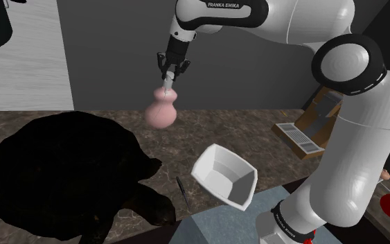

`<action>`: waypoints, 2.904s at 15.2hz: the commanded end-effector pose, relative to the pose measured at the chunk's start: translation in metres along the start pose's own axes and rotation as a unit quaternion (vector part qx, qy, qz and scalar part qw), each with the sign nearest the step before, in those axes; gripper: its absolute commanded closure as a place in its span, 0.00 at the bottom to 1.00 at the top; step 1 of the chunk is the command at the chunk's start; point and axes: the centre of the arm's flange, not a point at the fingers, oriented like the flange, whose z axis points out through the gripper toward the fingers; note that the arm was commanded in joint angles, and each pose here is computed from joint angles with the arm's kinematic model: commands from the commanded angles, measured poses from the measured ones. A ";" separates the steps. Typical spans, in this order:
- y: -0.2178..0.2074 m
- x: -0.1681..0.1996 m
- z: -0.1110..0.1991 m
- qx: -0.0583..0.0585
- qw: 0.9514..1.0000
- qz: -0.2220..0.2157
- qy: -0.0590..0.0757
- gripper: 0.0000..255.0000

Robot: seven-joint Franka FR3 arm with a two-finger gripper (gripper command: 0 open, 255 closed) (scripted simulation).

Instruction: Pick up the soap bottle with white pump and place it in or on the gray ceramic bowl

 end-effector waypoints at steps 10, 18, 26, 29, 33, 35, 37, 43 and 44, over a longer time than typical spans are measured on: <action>-0.004 0.001 -0.059 0.000 1.000 0.000 0.001 1.00; -0.007 0.002 -0.101 0.000 1.000 0.000 0.001 1.00; -0.010 0.002 -0.143 0.000 1.000 0.000 0.001 1.00; -0.011 0.002 -0.158 0.000 1.000 0.000 0.001 1.00; 0.008 -0.045 -0.175 0.000 1.000 0.000 0.001 1.00; 0.017 -0.068 -0.184 0.000 1.000 0.000 0.001 1.00; 0.026 -0.091 -0.193 0.000 1.000 0.000 0.001 1.00; 0.054 -0.161 -0.218 0.000 1.000 0.000 0.001 1.00; 0.059 -0.172 -0.223 0.000 1.000 0.000 0.001 1.00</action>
